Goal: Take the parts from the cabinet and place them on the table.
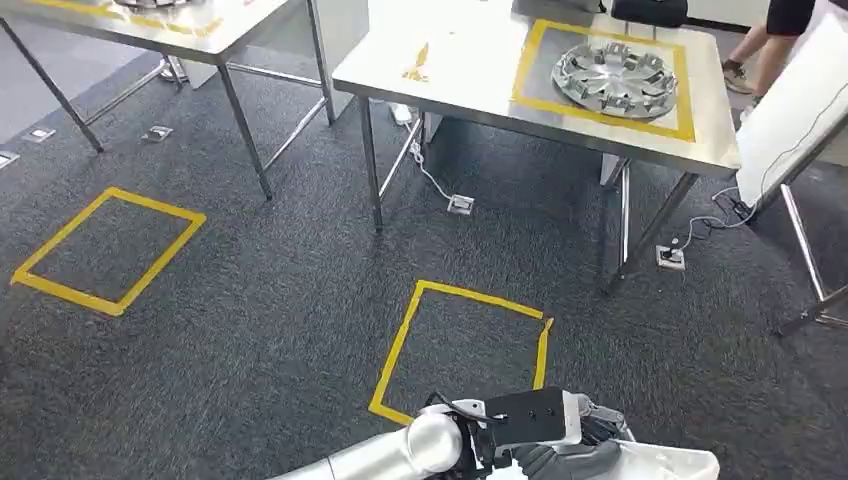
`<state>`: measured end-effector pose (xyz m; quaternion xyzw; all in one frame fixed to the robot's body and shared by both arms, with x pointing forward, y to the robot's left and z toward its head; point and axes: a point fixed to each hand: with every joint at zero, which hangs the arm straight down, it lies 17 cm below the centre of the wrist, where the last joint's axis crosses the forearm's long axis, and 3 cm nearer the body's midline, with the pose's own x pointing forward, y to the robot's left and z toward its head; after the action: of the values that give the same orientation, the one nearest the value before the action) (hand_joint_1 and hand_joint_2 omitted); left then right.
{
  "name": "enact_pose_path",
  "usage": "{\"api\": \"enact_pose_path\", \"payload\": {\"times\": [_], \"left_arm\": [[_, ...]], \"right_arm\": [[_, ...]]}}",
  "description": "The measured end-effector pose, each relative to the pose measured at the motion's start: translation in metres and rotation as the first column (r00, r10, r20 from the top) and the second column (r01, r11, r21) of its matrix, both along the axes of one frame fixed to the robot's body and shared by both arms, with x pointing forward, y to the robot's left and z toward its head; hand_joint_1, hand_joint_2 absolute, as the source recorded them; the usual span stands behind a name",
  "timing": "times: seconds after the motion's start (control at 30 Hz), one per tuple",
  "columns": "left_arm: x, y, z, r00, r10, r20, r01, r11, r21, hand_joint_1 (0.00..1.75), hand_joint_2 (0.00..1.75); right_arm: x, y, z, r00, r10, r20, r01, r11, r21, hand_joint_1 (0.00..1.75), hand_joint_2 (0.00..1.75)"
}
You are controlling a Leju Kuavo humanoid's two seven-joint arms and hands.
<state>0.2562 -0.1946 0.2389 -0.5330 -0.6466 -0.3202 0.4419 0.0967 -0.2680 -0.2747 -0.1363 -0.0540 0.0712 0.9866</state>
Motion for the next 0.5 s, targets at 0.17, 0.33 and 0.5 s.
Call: {"api": "enact_pose_path", "payload": {"times": [0.17, 0.33, 0.5], "left_arm": [[-0.009, -0.006, 0.024, 0.999, -0.024, 0.035, 0.025, 0.999, -0.045, 1.75, 1.75], [-0.01, -0.005, 0.017, 0.999, -0.022, 0.031, 0.023, 0.999, -0.031, 1.75, 1.75], [-0.008, -0.004, 0.011, 0.999, -0.013, 0.03, 0.013, 1.0, -0.016, 1.75, 1.75]], "right_arm": [[0.022, -0.006, 0.004, 0.999, 0.004, 0.036, -0.003, 1.0, -0.007, 0.0, 0.0], [0.034, -0.007, 0.006, 0.998, 0.018, 0.053, -0.018, 1.0, -0.006, 0.0, 0.0], [0.024, 0.0, 0.004, 0.999, 0.024, 0.036, -0.024, 1.0, 0.003, 0.0, 0.0]]}}
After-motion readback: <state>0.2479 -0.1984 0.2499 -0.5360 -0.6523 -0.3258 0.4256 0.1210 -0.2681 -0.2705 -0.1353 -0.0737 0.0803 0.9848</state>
